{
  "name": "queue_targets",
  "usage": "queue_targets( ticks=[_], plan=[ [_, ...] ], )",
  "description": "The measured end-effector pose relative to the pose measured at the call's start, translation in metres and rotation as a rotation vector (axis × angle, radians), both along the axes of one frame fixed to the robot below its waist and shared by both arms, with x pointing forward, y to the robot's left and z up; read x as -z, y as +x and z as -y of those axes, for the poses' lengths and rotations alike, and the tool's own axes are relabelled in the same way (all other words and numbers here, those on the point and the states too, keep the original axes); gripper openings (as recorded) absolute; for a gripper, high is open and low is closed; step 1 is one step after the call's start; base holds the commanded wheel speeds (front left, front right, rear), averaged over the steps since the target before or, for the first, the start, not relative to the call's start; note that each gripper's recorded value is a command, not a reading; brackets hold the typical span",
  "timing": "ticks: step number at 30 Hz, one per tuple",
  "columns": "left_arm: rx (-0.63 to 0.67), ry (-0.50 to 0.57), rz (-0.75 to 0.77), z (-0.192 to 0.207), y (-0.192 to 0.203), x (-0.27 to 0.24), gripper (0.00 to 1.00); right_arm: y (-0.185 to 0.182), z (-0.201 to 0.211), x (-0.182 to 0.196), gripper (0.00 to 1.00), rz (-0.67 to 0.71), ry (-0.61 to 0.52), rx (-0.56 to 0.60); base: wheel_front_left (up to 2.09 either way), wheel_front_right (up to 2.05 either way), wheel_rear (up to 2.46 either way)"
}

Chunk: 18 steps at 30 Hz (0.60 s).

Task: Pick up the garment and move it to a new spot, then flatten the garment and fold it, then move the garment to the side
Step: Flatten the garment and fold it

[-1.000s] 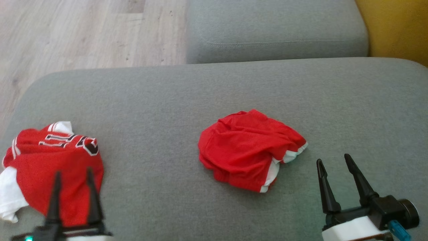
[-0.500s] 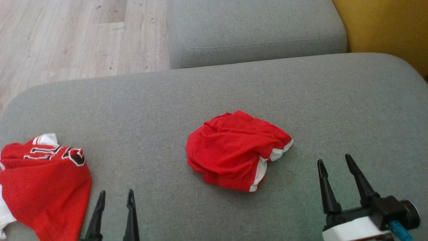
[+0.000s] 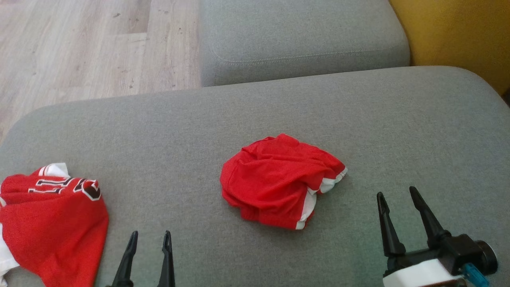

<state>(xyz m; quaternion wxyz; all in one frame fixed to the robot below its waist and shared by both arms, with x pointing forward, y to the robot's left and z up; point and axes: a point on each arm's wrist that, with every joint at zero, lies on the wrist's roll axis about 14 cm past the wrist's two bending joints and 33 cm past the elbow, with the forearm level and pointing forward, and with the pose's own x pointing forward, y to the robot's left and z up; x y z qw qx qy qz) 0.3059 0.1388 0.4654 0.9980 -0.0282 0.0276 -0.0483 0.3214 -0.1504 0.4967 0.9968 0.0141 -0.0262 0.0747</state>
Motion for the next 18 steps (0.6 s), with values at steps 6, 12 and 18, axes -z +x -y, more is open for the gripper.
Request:
queue_targets(
  ticks=[6, 12, 18],
  plan=[
    [0.011, -0.002, -0.004, 0.004, -0.001, 0.001, 1.00, 0.000, 0.000, -0.001, 1.00, 0.002, 0.002, 0.001, 0.00, 0.00, 0.00],
    [0.068, -0.022, -0.051, 0.016, -0.005, 0.015, 1.00, -0.001, 0.001, 0.000, 1.00, -0.002, 0.009, 0.006, 0.00, 0.00, 0.00],
    [0.291, -0.119, -0.195, 0.077, -0.016, 0.048, 1.00, -0.002, 0.002, 0.005, 1.00, -0.017, 0.011, 0.012, 0.00, 0.00, 0.00]
  ],
)
